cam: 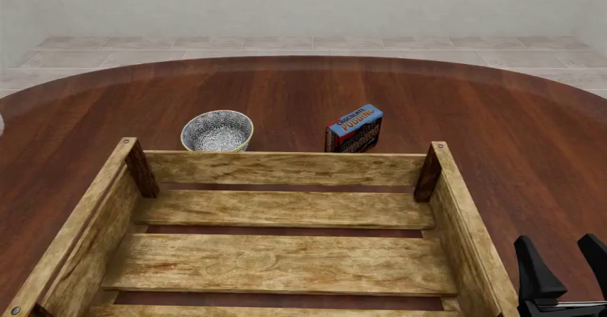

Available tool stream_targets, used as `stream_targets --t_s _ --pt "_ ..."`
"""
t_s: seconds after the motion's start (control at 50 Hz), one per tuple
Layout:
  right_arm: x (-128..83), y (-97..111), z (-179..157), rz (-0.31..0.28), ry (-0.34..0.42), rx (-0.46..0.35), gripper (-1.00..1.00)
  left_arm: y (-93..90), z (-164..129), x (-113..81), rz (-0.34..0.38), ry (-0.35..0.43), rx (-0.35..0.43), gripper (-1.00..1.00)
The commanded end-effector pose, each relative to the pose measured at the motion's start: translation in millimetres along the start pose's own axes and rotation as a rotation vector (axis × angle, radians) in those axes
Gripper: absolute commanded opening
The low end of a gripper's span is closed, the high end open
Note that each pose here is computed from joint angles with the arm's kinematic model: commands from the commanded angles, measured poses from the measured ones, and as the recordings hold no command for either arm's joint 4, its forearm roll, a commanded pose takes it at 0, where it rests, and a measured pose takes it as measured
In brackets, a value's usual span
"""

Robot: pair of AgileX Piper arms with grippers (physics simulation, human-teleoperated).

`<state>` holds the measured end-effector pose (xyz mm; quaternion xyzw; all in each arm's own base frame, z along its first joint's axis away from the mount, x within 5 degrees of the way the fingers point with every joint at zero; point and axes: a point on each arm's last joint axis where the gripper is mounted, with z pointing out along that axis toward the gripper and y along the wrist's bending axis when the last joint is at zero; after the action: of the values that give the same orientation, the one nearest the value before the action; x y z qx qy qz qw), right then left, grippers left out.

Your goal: Pick up the salad dressing and put it in the tray.

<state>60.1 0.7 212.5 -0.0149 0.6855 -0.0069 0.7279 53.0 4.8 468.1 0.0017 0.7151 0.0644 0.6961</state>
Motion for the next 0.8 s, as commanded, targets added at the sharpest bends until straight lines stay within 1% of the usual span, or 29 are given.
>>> stream_targets --t_s 0.02,0.04,0.06,0.1,0.14,0.16,0.2,0.22,0.24,0.26,0.28,0.3,0.34,0.38,0.4,0.46,0.48,0.5,0.52,0.56,0.58,0.6,0.62,0.66,0.68,0.72,0.74,0.78,0.8 --pt "0 0 0 0.001 -0.001 0.002 1.0 -12.9 22 -10.5 0.058 -0.039 0.179 -1.0" --pt "0 0 0 0.001 -0.001 0.002 1.0 -13.0 22 -10.5 0.058 -0.039 0.179 -1.0" --pt "0 0 0 0.002 -0.001 0.002 1.0 -18.7 30 -11.8 0.06 -0.036 0.229 -1.0" --pt "0 0 0 0.003 -0.001 0.003 1.0 -19.7 32 -12.7 0.062 -0.04 0.237 -1.0" --pt "0 0 1 0.004 0.0 0.005 1.0 -26.4 40 -12.6 0.072 -0.033 0.283 -1.0" --pt "0 0 1 0.004 0.0 0.006 1.0 -27.2 42 -12.8 0.073 -0.036 0.286 -1.0" --pt "0 0 1 0.004 -0.001 0.006 1.0 -36.4 53 -10.0 0.069 -0.013 0.336 -1.0" --pt "0 0 0 0.004 -0.001 0.006 1.0 -38.6 58 -7.3 0.084 -0.012 0.339 -1.0" --pt "0 0 0 0.004 -0.001 0.006 1.0 -38.6 58 -7.3 0.084 -0.012 0.339 -1.0" --pt "0 0 0 0.005 -0.001 0.007 1.0 -46.1 66 -4.5 0.091 -0.004 0.374 -1.0" --pt "0 0 0 0.006 -0.001 0.008 1.0 -49.8 71 -3.3 0.078 0.01 0.386 -1.0" --pt "0 0 0 0.006 -0.001 0.008 1.0 -56.4 74 -2.6 0.075 0.017 0.422 -1.0" --pt "0 -1 0 0.006 -0.001 0.008 1.0 -58.6 76 -2.9 0.072 0.016 0.431 -1.0" --pt "0 -1 0 0.007 -0.002 0.009 1.0 -66.5 83 -3.5 0.053 0.029 0.459 -1.0" --pt "0 -1 0 0.007 -0.002 0.009 1.0 -66.3 85 -4.8 0.046 0.026 0.452 -1.0" --pt "0 -1 0 0.009 -0.001 0.012 1.0 -73.4 93 -5.7 0.032 0.039 0.472 -1.0" --pt "0 -1 0 0.01 -0.001 0.012 1.0 -76.4 95 -5.8 0.032 0.042 0.483 -1.0" --pt "0 -1 0 0.01 -0.001 0.013 1.0 -76.3 97 -6.1 0.031 0.041 0.477 -1.0" --pt "0 -1 0 0.011 -0.001 0.013 1.0 -81.5 98 -6.7 0.026 0.042 0.5 -1.0" --pt "0 -1 0 0.011 -0.002 0.013 1.0 -82.1 100 -6.2 0.028 0.044 0.498 -1.0" --pt "0 -1 0 0.011 -0.002 0.013 1.0 -87.4 104 -5.6 0.02 0.049 0.513 -1.0" --pt "0 -1 0 0.01 -0.002 0.013 1.0 -87.5 104 -5.6 0.02 0.049 0.513 -1.0" --pt "0 -1 0 0.01 -0.002 0.012 1.0 -89.4 106 -4.8 0.018 0.053 0.517 -1.0" --pt "0 -1 0 0.009 -0.002 0.012 1.0 -99.5 114 -1.3 0.008 0.074 0.542 -1.0" --pt "0 -1 0 0.009 -0.002 0.012 1.0 -99.5 114 -1.3 0.008 0.074 0.542 -1.0" --pt "0 -1 0 0.009 -0.003 0.013 1.0 -103.2 118 1.0 0.012 0.076 0.548 -1.0" --pt "0 -1 -1 0.009 -0.003 0.014 1.0 -109.8 120 3.2 0.027 0.084 0.569 -1.0" --pt "0 -1 -1 0.009 -0.003 0.014 1.0 -113.8 123 4.6 0.029 0.087 0.579 -1.0" --pt "0 -1 -1 0.008 -0.003 0.014 1.0 -117.5 125 5.8 0.017 0.099 0.588 -1.0"
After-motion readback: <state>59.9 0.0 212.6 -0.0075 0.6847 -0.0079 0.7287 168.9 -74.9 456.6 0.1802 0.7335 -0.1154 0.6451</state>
